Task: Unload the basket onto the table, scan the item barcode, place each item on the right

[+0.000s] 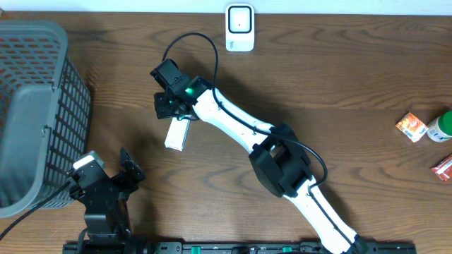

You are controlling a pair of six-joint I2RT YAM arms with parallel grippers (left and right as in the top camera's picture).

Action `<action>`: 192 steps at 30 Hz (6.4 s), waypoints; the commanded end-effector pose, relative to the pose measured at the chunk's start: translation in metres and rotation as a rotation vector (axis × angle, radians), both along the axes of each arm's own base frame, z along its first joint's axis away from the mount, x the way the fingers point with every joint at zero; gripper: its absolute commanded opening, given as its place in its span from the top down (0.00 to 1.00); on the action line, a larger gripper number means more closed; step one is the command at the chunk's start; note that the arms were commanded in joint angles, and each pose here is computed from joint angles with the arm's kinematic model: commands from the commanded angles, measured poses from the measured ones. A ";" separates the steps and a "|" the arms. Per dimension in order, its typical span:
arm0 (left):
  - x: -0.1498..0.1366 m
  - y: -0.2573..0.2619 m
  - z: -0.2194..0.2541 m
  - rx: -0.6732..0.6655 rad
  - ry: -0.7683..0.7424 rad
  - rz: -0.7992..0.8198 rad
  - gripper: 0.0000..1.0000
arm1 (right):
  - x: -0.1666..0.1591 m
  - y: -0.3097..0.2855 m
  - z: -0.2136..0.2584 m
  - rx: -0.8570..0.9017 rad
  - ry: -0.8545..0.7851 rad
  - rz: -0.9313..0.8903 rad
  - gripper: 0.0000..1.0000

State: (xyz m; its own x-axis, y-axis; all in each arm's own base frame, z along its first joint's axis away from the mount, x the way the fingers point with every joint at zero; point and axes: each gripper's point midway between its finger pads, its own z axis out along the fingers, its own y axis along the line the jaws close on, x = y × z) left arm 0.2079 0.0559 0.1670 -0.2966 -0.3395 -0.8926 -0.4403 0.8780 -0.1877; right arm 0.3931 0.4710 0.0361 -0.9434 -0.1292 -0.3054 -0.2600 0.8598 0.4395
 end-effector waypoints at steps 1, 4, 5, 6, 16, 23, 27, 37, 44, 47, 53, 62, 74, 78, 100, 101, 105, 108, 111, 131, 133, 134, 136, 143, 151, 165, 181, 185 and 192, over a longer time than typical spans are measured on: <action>0.000 0.001 0.000 -0.001 -0.003 0.008 0.01 | 0.003 -0.016 -0.024 -0.103 -0.005 -0.029 0.99; 0.000 0.001 0.000 -0.001 -0.003 0.008 0.01 | 0.003 -0.029 -0.029 -0.172 -0.020 -0.035 0.99; 0.000 0.001 0.000 -0.001 -0.003 0.008 0.01 | 0.002 -0.032 -0.030 -0.187 -0.017 -0.029 0.99; 0.000 0.001 0.000 -0.001 -0.003 0.008 0.01 | 0.002 -0.036 -0.031 -0.200 -0.013 -0.028 0.99; 0.000 0.001 0.000 -0.001 -0.003 0.008 0.02 | -0.003 -0.094 -0.035 -0.352 0.098 -0.075 0.99; 0.000 0.001 0.000 -0.001 -0.003 0.008 0.01 | -0.026 -0.119 -0.007 -0.410 0.156 0.050 0.94; 0.000 0.001 0.000 -0.001 -0.002 0.008 0.01 | -0.015 -0.129 0.014 -0.460 0.054 0.097 0.25; 0.000 0.001 0.000 -0.001 -0.003 0.008 0.01 | -0.041 -0.138 0.034 -0.471 0.067 0.348 0.01; 0.000 0.001 0.000 -0.001 -0.003 0.008 0.01 | -0.067 -0.119 0.005 -0.441 0.087 0.479 0.01; 0.000 0.001 0.000 -0.001 -0.003 0.008 0.01 | -0.077 -0.113 -0.003 -0.443 0.089 0.502 0.01; 0.000 0.001 0.000 -0.001 -0.002 0.008 0.01 | -0.082 -0.090 -0.006 -0.415 0.028 0.541 0.01; 0.000 0.001 0.000 -0.001 -0.003 0.008 0.02 | -0.086 -0.093 -0.048 -0.412 0.019 0.540 0.01; 0.000 0.001 0.000 -0.001 -0.003 0.008 0.01 | -0.085 -0.095 -0.063 -0.405 0.010 0.536 0.45; 0.000 0.001 0.000 -0.001 -0.003 0.008 0.01 | -0.082 -0.091 -0.057 -0.381 0.011 0.503 0.52; 0.000 0.001 0.000 -0.001 -0.002 0.008 0.01 | -0.066 -0.126 0.056 0.130 0.288 0.604 0.66; 0.000 0.001 0.000 -0.001 -0.003 0.008 0.01 | -0.065 -0.133 0.062 0.156 0.301 0.610 0.66; 0.000 0.001 0.000 -0.001 -0.002 0.008 0.01 | -0.064 -0.159 0.078 0.217 0.337 0.625 0.66; 0.000 0.001 0.000 -0.001 -0.002 0.008 0.01 | -0.066 -0.170 0.092 0.301 0.342 0.656 0.66; 0.000 0.001 0.000 -0.001 -0.003 0.008 0.01 | -0.071 -0.180 0.108 0.400 0.327 0.708 0.64; 0.000 0.001 0.000 -0.001 -0.003 0.008 0.01 | -0.011 -0.229 0.057 0.028 0.299 0.437 0.68; 0.000 0.001 0.000 -0.001 -0.003 0.008 0.01 | 0.010 -0.239 0.046 -0.074 0.239 0.367 0.64; 0.000 0.001 0.000 -0.001 -0.003 0.008 0.01 | 0.019 -0.242 0.043 -0.106 0.213 0.347 0.64; 0.000 0.001 0.000 -0.001 -0.003 0.008 0.01 | 0.035 -0.249 0.038 -0.163 0.164 0.291 0.64; 0.000 0.001 0.000 -0.001 -0.003 0.008 0.01 | 0.083 -0.261 0.036 -0.277 -0.006 0.180 0.60; 0.000 0.001 0.000 -0.001 -0.003 0.008 0.01 | 0.134 -0.301 0.044 -0.541 -0.209 0.051 0.53; 0.000 0.001 0.000 -0.001 -0.003 0.008 0.02 | 0.107 -0.292 0.018 -0.526 -0.139 0.307 0.01; 0.000 0.001 0.000 -0.001 -0.003 0.008 0.01 | 0.105 -0.309 -0.053 -0.517 -0.060 0.435 0.09; 0.000 0.001 0.000 -0.001 -0.003 0.008 0.01 | 0.096 -0.313 -0.058 -0.519 -0.015 0.441 0.46; 0.000 0.001 0.000 -0.001 -0.002 0.008 0.01 | 0.080 -0.302 -0.054 -0.436 0.045 0.438 0.58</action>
State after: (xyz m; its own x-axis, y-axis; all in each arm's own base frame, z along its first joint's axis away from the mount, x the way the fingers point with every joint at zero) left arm 0.2079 0.0559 0.1670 -0.2966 -0.3395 -0.8926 -0.4403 0.8780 -0.1877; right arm 0.4901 0.1635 0.0008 -0.7666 -0.6254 -0.1456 -0.6319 0.7751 -0.0020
